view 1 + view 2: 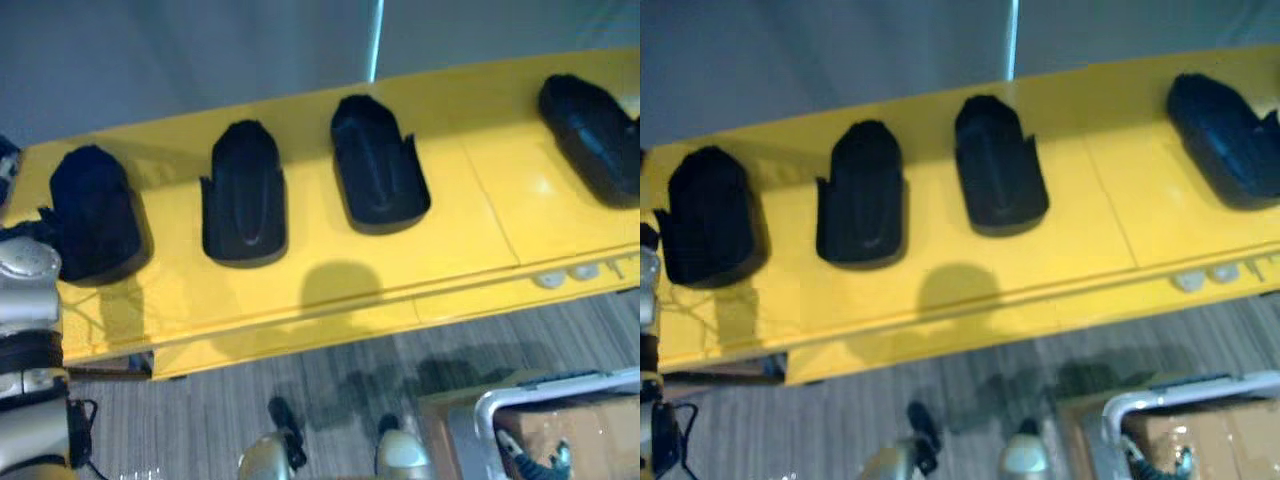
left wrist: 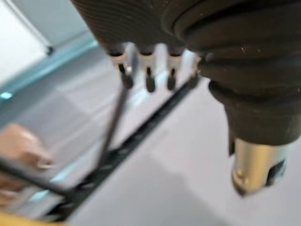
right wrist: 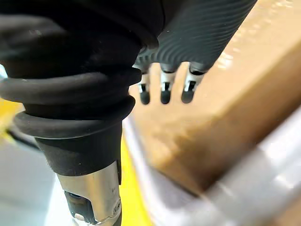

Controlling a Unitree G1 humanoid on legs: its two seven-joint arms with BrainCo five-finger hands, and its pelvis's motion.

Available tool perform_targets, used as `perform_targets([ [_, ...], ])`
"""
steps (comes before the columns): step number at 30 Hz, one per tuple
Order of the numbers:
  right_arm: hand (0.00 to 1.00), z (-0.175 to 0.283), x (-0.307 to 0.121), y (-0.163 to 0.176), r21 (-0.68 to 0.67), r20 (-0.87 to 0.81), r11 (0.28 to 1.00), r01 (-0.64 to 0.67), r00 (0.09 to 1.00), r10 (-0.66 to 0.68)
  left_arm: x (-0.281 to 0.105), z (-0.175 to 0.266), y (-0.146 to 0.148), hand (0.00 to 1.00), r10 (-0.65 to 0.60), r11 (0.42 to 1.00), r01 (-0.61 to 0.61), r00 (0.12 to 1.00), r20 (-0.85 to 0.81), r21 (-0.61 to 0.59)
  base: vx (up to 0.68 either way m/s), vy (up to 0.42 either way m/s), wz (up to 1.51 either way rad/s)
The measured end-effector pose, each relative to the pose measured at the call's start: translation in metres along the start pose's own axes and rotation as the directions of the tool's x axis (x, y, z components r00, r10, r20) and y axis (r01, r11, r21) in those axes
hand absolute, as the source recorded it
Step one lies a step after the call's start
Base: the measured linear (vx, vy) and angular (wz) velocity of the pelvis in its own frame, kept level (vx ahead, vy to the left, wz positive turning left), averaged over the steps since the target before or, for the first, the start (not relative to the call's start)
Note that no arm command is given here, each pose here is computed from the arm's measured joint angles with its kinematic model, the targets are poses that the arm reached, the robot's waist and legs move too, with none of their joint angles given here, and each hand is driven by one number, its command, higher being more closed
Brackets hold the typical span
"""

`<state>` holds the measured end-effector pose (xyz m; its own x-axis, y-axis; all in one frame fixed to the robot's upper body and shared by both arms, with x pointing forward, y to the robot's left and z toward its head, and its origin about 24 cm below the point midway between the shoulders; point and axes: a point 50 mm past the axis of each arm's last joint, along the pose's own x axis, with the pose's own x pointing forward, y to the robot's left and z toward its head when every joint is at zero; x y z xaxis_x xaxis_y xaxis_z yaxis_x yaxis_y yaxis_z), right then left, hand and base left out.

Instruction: Walk over and take plastic housings, then place them on the shelf

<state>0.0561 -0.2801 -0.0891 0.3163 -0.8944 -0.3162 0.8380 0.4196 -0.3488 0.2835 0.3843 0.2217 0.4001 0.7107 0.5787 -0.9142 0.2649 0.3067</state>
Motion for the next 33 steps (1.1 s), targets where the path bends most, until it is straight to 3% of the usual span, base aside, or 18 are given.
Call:
perform_targets([
  [3, 0.00, 0.042, -0.001, -0.003, 0.101, 0.251, 0.991, 0.084, 0.962, -0.107, -0.008, 0.010, 0.002, 0.00, -0.018, 0.999, 0.021, 0.997, 0.071, -0.044, 0.13, 0.010, 0.06],
  [6, 0.00, 0.112, -0.015, 0.007, 0.265, 0.571, 0.964, 0.013, 0.803, -0.168, -0.021, 0.023, -0.002, 0.00, -0.035, 0.991, 0.050, 0.992, 0.122, -0.124, 0.09, -0.009, 0.30],
  [8, 0.00, 0.171, -0.033, 0.010, 0.430, 0.753, 0.899, -0.087, 0.584, -0.304, -0.035, 0.030, 0.010, 0.00, -0.003, 0.982, 0.039, 0.982, 0.190, -0.184, 0.07, -0.031, 0.35],
  [12, 0.00, 0.241, -0.056, 0.003, 0.533, 0.842, 0.785, -0.317, 0.294, -0.452, -0.049, 0.027, 0.038, 0.00, 0.092, 0.965, -0.034, 0.972, 0.215, -0.262, 0.06, -0.047, 0.53],
  [15, 0.00, 0.272, -0.062, 0.014, 0.462, 0.887, 0.731, -0.502, 0.237, -0.397, -0.060, 0.007, 0.059, 0.00, 0.165, 0.959, -0.120, 0.973, 0.159, -0.256, 0.05, -0.068, 0.58],
  [19, 0.00, 0.294, -0.081, 0.053, 0.265, 0.964, 0.641, -0.720, 0.199, -0.175, -0.093, -0.031, 0.078, 0.00, 0.211, 0.960, -0.199, 0.977, 0.040, -0.199, -0.02, -0.088, 0.30],
  [24, 0.00, 0.296, -0.093, 0.085, 0.082, 0.987, 0.607, -0.791, 0.147, 0.058, -0.132, -0.061, 0.090, 0.00, 0.217, 0.959, -0.226, 0.974, -0.070, -0.173, -0.06, -0.037, 0.25],
  [30, 0.00, 0.307, -0.104, 0.128, -0.096, 0.955, 0.557, -0.825, 0.082, 0.285, -0.187, -0.104, 0.089, 0.00, 0.054, 0.968, -0.131, 0.940, -0.337, -0.212, -0.09, 0.014, 0.22],
  [33, 0.00, 0.317, -0.107, 0.151, -0.154, 0.928, 0.537, -0.829, 0.066, 0.367, -0.232, -0.135, 0.079, 0.00, -0.101, 0.973, -0.026, 0.846, -0.524, -0.230, -0.11, 0.030, 0.15],
])
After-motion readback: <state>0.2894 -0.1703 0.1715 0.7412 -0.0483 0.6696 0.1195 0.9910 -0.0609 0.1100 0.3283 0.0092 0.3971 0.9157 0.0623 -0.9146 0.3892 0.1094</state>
